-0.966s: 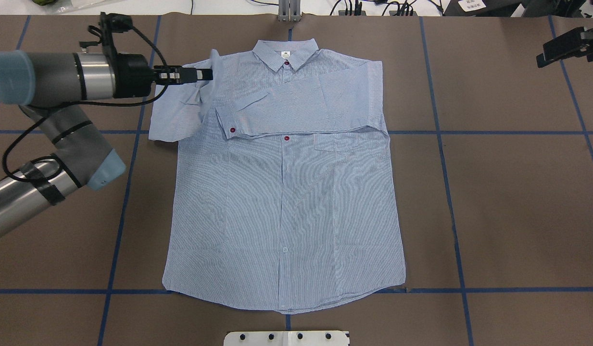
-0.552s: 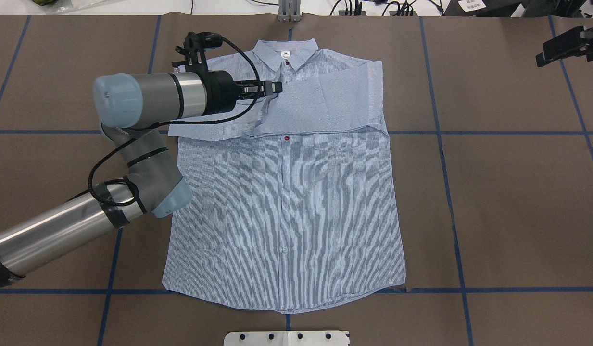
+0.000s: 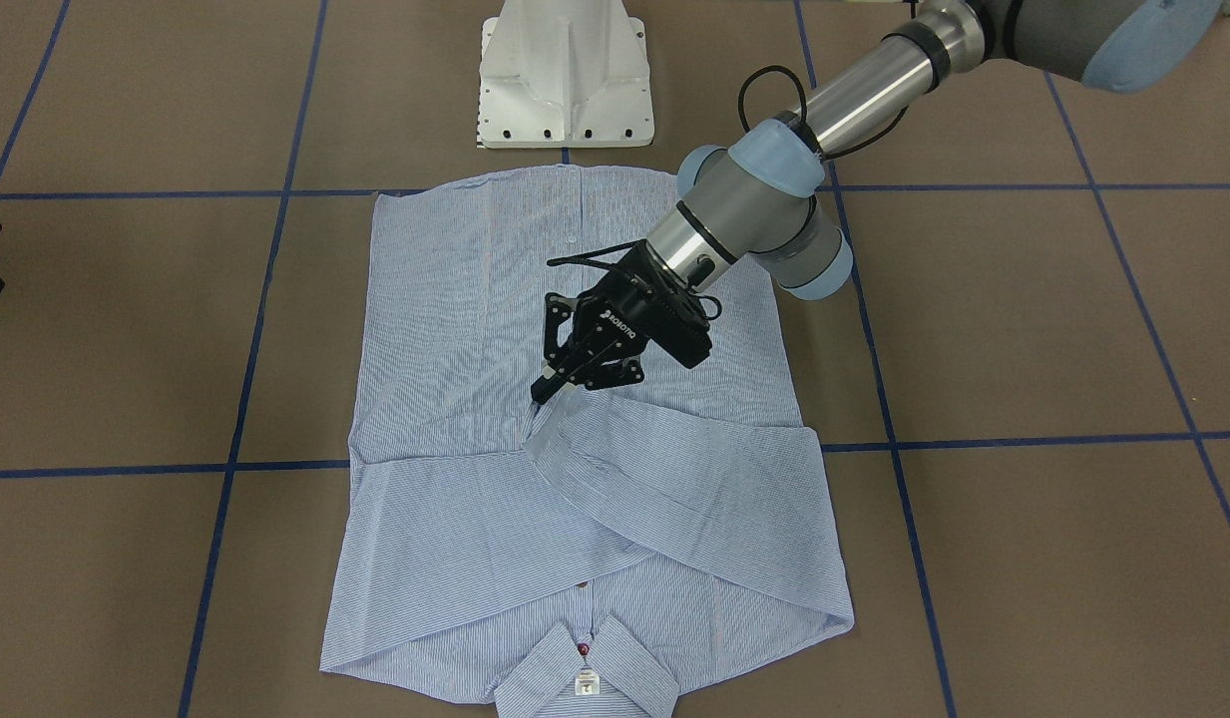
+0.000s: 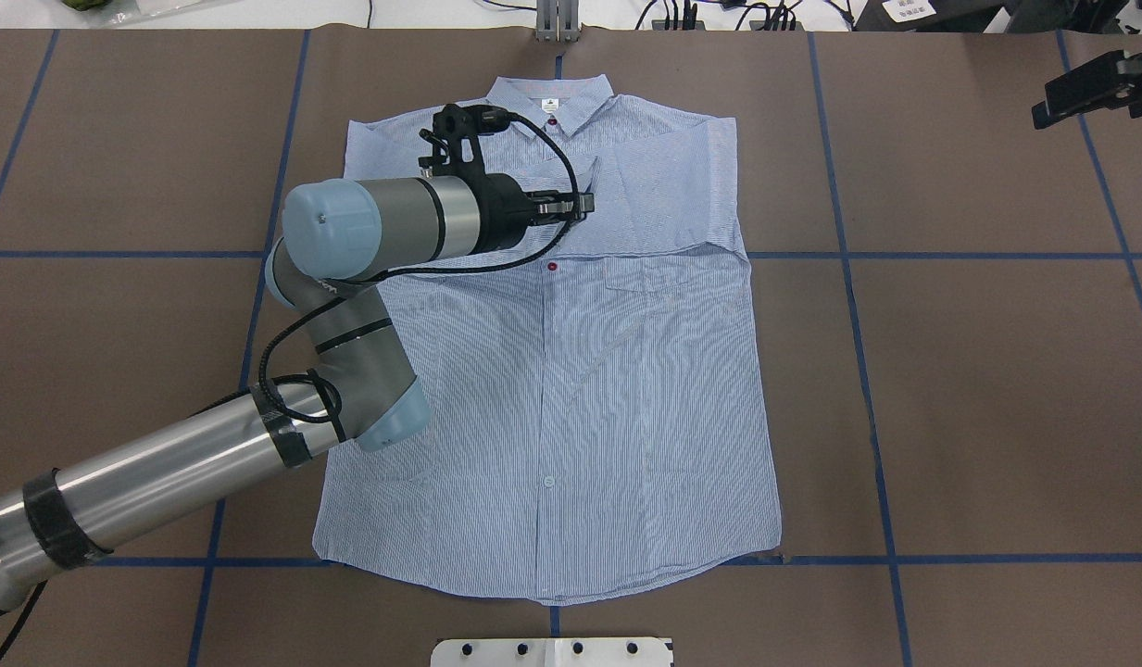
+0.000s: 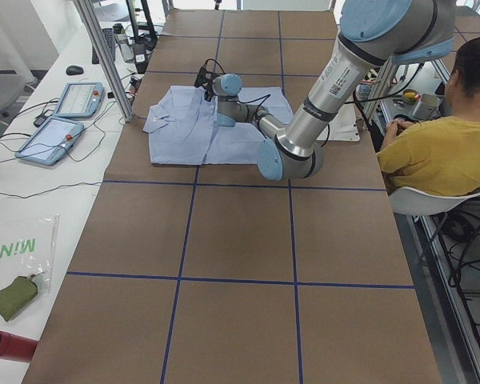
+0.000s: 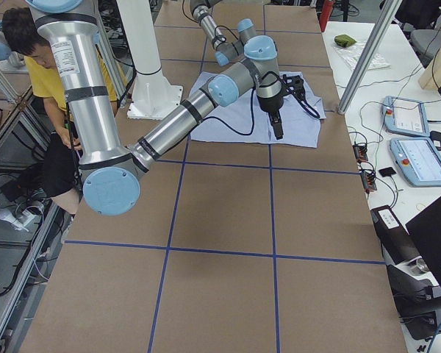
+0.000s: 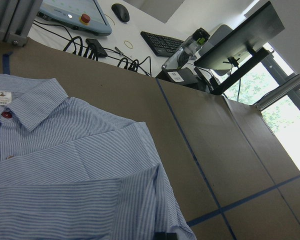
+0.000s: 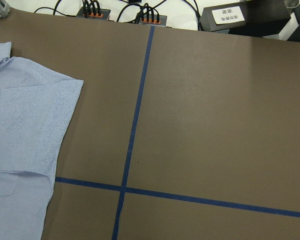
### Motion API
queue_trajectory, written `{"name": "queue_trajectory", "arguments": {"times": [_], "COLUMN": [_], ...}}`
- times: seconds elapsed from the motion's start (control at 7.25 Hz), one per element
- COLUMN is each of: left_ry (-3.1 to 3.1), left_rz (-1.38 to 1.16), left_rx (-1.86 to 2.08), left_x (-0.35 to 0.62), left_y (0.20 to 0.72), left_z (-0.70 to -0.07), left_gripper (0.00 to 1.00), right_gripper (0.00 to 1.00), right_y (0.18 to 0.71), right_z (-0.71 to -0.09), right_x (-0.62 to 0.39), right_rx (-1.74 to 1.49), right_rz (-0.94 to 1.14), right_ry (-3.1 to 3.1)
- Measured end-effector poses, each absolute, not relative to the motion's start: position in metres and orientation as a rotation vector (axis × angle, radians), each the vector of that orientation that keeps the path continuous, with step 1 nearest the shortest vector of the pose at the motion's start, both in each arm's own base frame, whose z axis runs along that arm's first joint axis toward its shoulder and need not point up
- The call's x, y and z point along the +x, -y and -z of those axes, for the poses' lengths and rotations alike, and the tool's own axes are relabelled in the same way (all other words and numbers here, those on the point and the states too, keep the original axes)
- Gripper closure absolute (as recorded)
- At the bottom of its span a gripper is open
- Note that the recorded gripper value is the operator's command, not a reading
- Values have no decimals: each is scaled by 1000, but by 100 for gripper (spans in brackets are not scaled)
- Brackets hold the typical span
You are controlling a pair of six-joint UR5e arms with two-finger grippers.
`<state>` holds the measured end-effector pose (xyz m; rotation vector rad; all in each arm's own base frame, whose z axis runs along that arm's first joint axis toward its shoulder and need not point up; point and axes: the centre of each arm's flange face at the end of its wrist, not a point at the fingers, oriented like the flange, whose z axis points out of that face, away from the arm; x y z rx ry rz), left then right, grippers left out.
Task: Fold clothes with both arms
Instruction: 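Lift the cuff with the left gripper and fold it across the shirt front, then release the sleeve with the left gripper while the right gripper moves toward the hem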
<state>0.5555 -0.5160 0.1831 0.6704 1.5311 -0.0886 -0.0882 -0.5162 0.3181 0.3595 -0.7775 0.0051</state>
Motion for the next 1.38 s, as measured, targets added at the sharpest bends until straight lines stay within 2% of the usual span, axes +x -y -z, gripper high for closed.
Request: {"name": "queue_trajectory", "arguments": {"times": [0.14, 0.28, 0.41, 0.97, 1.38], "left_ry": [-1508, -1478, -1453, -1362, -1225], "left_rz": [89, 93, 93, 20, -87], "left_rx": [653, 638, 623, 608, 577], "left_x": [575, 595, 612, 629, 553], "left_y": [509, 499, 489, 464, 423], "left_z": [-175, -168, -161, -145, -155], "left_gripper": [100, 31, 0, 0, 0], "right_gripper": [0, 0, 0, 0, 0], "right_y": [516, 516, 516, 513, 475], "right_z": [-318, -318, -318, -312, -284], "right_x": [-88, -88, -88, -97, -177], "right_rx": [360, 360, 359, 349, 307], "right_rz": [-5, -5, -5, -44, -138], "right_ry": [778, 778, 777, 799, 886]}}
